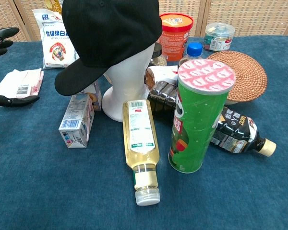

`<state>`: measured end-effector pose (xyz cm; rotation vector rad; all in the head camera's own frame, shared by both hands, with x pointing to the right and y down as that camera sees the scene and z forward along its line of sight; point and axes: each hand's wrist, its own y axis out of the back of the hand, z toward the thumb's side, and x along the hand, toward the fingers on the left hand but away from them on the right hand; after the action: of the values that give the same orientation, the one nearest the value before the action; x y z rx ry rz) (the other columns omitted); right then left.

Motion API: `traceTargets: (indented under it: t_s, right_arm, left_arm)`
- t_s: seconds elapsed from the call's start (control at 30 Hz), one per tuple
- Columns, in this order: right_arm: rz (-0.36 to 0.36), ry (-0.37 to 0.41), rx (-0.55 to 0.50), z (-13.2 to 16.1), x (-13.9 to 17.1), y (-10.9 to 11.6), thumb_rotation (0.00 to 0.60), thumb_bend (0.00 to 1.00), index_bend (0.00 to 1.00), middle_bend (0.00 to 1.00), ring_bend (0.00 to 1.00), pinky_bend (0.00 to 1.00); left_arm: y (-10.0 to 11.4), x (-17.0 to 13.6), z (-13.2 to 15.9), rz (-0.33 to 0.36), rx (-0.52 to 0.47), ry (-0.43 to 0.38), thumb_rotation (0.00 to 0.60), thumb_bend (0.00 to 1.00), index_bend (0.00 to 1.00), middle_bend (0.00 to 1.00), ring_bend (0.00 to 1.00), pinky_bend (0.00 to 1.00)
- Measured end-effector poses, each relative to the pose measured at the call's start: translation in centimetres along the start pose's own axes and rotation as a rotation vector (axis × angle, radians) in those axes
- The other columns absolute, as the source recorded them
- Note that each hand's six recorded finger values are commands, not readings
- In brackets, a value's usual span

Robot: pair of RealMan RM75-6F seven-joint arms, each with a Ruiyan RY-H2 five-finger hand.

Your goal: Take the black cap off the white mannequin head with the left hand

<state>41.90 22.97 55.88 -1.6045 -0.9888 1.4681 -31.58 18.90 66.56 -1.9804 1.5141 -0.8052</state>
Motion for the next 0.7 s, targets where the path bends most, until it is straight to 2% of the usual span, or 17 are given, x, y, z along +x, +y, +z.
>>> traceTargets:
  t_s: [0.43,0.7]
  right_arm:
    - [0.015,0.014,-0.012,0.3,0.0,-0.2,0.600,0.00,0.06,0.00,0.00,0.01]
    - [0.027,0.016,-0.010,0.4,0.0,-0.5,0.600,0.00,0.06,0.00,0.00,0.01]
  left_arm:
    - [-0.7,0.1,1.6,0.007,0.058,0.023,0.600,0.01,0.00,0.00,0.00,0.00]
    - [-1.7,0.4,1.6,-0.028,0.099,0.053,0.600,0.01,0.00,0.00,0.00,0.00]
